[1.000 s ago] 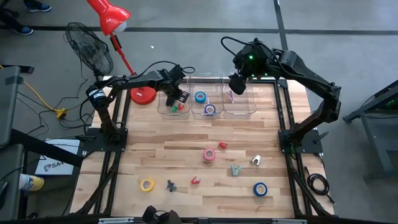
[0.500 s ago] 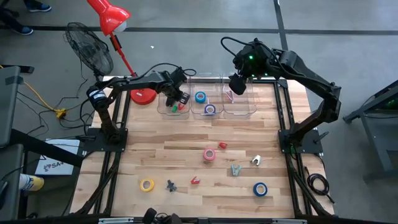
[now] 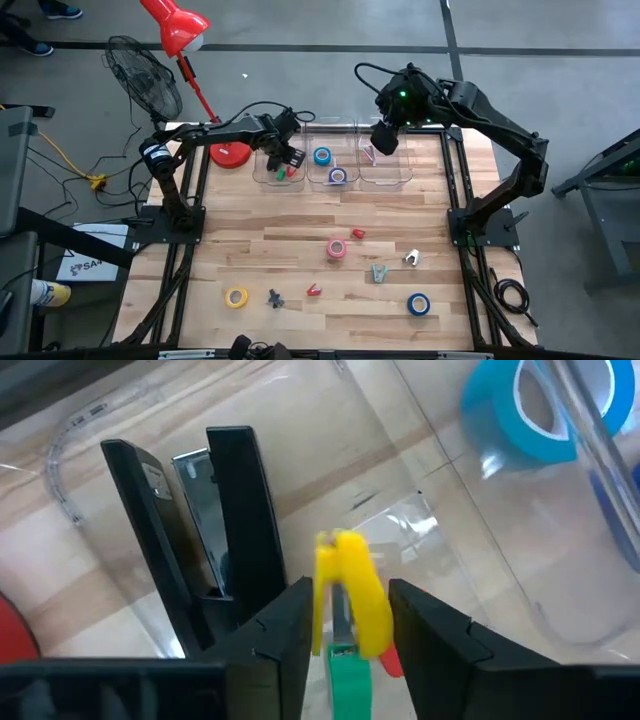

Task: Pick and place Stapler, Stapler remover, tape
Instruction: Put the yellow stapler into the left transparent bin, then put the right red stapler into the left transparent bin

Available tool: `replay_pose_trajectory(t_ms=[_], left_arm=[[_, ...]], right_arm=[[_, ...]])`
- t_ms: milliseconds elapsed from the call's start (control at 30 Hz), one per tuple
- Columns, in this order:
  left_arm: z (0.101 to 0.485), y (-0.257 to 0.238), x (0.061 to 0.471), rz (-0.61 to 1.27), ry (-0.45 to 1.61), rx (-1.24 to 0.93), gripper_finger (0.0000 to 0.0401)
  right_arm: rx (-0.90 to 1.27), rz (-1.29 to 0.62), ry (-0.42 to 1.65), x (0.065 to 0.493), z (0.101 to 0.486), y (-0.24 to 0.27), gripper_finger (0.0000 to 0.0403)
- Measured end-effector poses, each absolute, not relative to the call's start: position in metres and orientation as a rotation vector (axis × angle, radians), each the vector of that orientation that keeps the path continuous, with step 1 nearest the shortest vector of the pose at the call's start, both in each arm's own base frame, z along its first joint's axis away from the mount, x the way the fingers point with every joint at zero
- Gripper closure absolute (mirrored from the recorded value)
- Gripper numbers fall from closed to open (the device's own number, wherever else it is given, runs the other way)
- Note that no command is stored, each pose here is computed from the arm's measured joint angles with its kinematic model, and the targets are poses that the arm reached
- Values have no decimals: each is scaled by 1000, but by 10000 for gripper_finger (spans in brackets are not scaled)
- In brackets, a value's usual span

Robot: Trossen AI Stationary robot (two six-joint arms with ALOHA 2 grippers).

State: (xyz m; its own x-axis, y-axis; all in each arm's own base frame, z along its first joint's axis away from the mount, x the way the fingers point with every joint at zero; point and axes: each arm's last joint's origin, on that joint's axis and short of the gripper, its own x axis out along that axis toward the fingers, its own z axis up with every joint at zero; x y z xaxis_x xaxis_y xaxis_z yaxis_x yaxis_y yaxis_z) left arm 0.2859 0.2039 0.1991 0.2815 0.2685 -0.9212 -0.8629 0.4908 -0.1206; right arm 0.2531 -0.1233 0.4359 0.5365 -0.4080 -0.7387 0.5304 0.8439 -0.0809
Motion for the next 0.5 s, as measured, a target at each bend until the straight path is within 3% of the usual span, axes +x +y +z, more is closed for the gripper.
replay_pose_trajectory(t_ms=[233, 500], left_arm=[[205, 205, 288, 846, 1007, -713, 239], [250, 209, 292, 845, 975, -631, 233]], right_arm=[[155, -527, 840, 253, 436, -122, 165], [164, -441, 837, 254, 436, -120, 165]])
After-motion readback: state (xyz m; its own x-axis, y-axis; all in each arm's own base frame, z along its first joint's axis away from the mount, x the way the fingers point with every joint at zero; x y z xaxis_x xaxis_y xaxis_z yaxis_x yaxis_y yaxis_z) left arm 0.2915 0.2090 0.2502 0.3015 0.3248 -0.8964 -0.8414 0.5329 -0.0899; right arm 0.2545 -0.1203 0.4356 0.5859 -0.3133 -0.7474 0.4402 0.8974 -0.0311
